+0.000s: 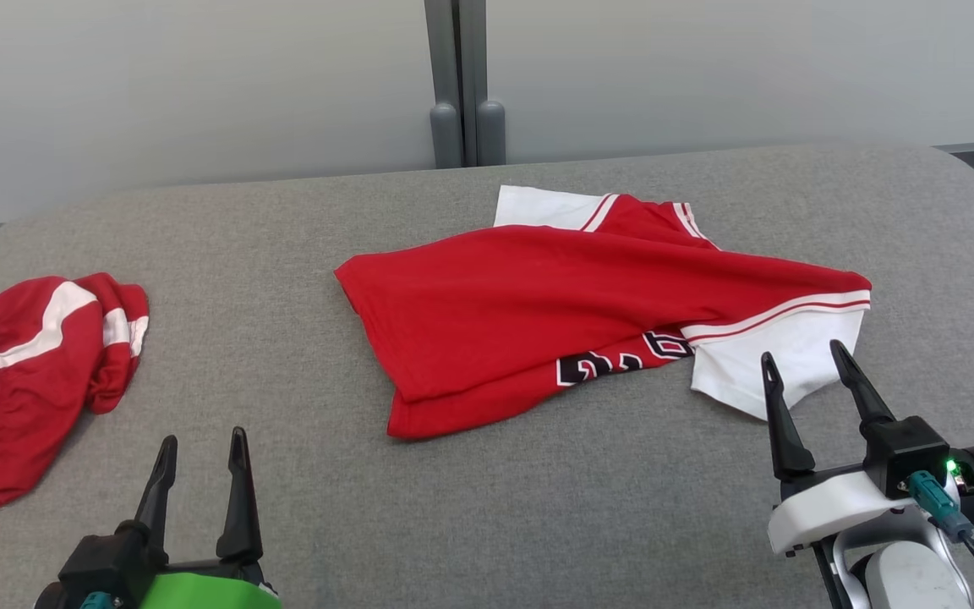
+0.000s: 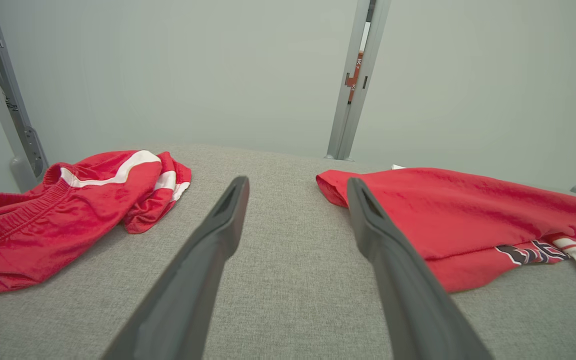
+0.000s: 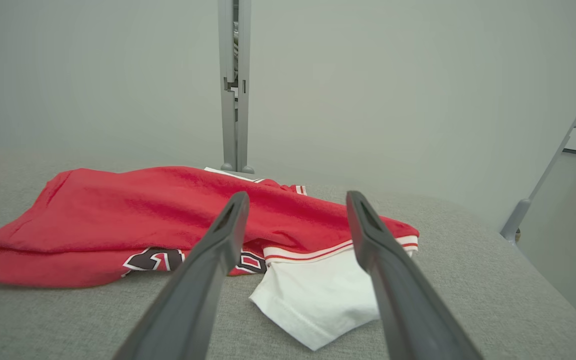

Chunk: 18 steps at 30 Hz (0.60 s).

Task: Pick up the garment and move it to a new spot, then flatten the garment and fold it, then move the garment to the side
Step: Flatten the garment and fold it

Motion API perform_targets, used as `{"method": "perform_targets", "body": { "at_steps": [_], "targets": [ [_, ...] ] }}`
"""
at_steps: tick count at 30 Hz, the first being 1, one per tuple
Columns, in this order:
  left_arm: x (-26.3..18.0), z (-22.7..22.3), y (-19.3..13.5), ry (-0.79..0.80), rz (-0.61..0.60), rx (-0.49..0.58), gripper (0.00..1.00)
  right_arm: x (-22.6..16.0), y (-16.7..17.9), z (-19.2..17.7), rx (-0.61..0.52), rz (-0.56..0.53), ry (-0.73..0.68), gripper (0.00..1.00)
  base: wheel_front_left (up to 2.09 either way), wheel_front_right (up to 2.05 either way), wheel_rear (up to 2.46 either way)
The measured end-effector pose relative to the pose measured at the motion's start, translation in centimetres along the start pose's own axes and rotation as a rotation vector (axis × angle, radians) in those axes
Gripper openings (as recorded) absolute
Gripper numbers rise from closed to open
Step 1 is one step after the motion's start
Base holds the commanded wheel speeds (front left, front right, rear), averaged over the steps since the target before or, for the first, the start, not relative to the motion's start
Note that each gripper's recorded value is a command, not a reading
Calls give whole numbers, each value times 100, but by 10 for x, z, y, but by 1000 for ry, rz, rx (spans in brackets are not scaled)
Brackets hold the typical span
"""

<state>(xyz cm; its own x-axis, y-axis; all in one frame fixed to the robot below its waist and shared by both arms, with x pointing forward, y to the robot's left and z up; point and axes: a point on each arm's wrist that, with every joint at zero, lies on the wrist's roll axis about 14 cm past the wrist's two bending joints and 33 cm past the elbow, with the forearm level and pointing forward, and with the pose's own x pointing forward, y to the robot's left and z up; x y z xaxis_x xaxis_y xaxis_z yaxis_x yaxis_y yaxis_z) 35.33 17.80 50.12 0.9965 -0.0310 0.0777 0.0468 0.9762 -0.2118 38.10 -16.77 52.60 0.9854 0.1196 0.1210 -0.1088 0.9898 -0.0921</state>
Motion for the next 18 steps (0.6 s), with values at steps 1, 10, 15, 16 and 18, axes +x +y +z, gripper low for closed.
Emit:
{"method": "perform_targets", "body": {
  "at_steps": [1,10,15,16,18],
  "targets": [
    [-1,-1,0,3,0,1,100,0,0,0,5,0,-1,100,0,0,0],
    [2,-40,-27,135,-83,-21,100,4,5,-8,57,8,25,100,0,0,0],
    [29,-70,-62,295,-205,-14,100,9,13,-19,69,32,68,100,0,0,0],
    [34,-76,-69,327,-230,-9,100,10,15,-22,72,36,78,100,0,0,0],
    [42,-83,-80,369,-268,0,100,12,16,-25,75,41,88,100,0,0,0]
  ]
}}
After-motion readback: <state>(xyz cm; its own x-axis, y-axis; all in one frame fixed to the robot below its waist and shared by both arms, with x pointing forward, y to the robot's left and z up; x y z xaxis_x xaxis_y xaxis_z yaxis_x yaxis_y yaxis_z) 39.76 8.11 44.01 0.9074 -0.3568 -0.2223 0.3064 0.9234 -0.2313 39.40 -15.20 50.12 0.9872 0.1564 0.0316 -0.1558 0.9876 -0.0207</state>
